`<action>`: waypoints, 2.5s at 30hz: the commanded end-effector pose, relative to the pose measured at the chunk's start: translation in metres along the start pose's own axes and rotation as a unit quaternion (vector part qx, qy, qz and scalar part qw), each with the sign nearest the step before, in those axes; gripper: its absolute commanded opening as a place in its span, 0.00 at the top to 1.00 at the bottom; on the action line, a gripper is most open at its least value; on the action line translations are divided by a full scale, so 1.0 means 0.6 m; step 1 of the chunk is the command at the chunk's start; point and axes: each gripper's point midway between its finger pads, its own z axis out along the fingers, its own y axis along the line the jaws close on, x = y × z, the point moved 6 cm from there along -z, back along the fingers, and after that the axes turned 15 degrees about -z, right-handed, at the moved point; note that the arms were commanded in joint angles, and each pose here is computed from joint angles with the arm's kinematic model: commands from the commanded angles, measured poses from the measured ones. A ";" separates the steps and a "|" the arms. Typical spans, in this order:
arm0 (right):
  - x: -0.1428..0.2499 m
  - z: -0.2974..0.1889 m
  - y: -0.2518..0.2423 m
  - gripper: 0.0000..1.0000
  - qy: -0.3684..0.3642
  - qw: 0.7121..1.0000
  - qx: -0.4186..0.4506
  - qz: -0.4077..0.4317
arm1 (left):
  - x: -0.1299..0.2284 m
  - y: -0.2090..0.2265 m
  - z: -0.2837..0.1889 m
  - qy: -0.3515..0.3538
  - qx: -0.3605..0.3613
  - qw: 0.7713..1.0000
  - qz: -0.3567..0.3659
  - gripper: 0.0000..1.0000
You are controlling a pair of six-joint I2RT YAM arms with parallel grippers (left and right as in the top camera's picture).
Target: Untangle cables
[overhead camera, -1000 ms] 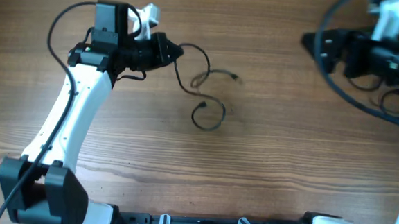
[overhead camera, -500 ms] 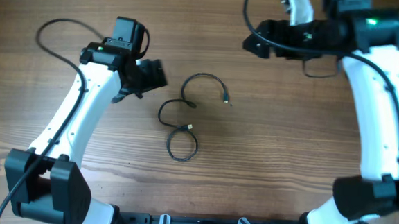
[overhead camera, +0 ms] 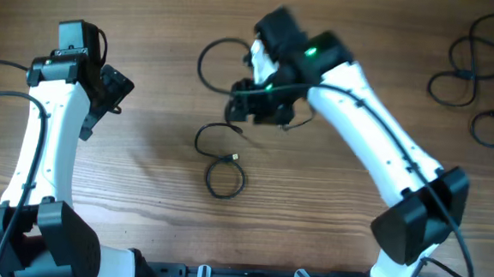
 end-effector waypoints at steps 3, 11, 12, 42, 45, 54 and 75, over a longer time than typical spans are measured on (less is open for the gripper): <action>0.016 0.103 0.006 0.38 -0.009 0.969 0.036 0.243 | -0.005 -0.003 -0.013 -0.004 0.013 1.000 -0.012 0.00; -0.020 0.152 0.035 0.37 -0.101 0.966 0.008 0.240 | -0.005 -0.003 -0.013 -0.004 0.013 1.000 -0.012 0.00; -0.020 0.154 0.034 0.37 -0.105 0.965 0.016 0.238 | -0.005 -0.003 -0.013 -0.004 0.013 1.000 -0.012 0.00; 0.108 -0.437 -0.244 0.96 -0.400 0.865 0.269 0.138 | -0.003 -0.004 -0.013 -0.002 0.014 1.000 -0.011 0.00; 0.158 -0.482 -0.328 0.96 -0.411 0.829 0.304 0.228 | -0.003 -0.004 -0.013 -0.002 0.014 1.000 -0.011 0.00; 0.213 -0.449 -0.581 0.96 -0.349 0.767 0.301 0.446 | -0.003 -0.004 -0.013 -0.002 0.014 1.000 -0.011 0.00; 0.228 -0.485 -0.546 0.00 -0.384 0.764 0.293 0.428 | 0.006 -0.016 -0.015 0.022 0.042 0.997 0.056 0.00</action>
